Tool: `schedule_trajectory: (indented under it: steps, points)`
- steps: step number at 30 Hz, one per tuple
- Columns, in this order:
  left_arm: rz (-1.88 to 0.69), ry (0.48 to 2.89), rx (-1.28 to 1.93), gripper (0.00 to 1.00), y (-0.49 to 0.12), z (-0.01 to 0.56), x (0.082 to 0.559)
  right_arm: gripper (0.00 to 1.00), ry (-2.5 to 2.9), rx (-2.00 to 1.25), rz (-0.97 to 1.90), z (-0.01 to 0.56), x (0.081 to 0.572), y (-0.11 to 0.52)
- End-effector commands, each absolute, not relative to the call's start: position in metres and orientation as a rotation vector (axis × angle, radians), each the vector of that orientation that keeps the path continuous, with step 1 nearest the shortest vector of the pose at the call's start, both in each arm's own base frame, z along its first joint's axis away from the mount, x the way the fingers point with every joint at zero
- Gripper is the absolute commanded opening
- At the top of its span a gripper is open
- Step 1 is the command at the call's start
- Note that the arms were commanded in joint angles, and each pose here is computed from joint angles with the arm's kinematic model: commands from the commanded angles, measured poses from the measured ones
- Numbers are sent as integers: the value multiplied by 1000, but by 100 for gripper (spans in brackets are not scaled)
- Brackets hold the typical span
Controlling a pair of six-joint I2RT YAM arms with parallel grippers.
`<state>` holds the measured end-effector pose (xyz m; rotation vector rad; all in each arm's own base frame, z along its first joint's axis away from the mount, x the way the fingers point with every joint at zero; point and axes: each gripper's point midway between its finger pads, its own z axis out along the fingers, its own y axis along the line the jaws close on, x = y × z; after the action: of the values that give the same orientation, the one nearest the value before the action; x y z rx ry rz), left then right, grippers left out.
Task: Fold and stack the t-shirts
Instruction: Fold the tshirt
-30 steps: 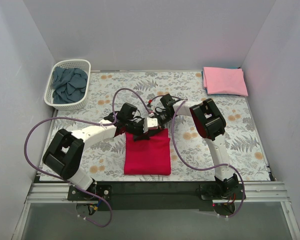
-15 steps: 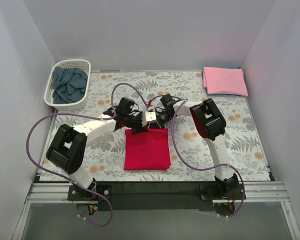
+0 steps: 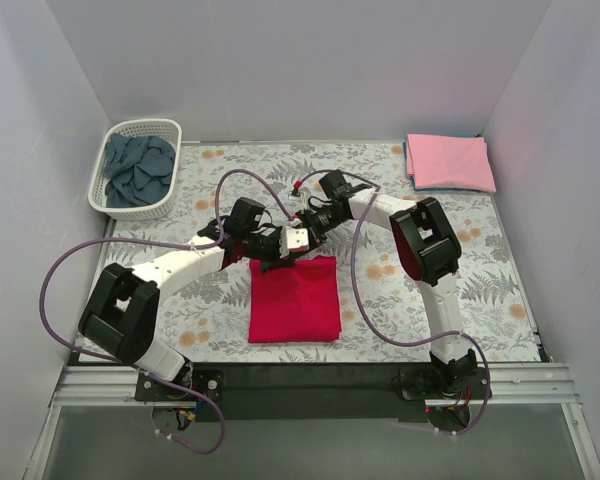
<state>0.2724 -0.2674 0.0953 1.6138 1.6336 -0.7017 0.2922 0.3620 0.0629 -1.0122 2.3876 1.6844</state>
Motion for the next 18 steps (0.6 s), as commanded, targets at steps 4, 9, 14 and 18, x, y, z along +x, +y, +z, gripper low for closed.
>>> schedule_trajectory:
  steps: [4,9,14,18]
  points:
    - [-716,1583,1634,0,-270,103,265,18,2349,-1106,1654,67,289,358]
    - [-692,1570,1645,0,-270,104,268,18,2400,-1122,1648,36,283,352]
    - [-655,1557,1651,0,-269,106,273,17,2454,-1117,1648,14,277,349]
    - [-611,1546,1646,0,-269,107,283,16,2470,-1132,1640,6,272,344]
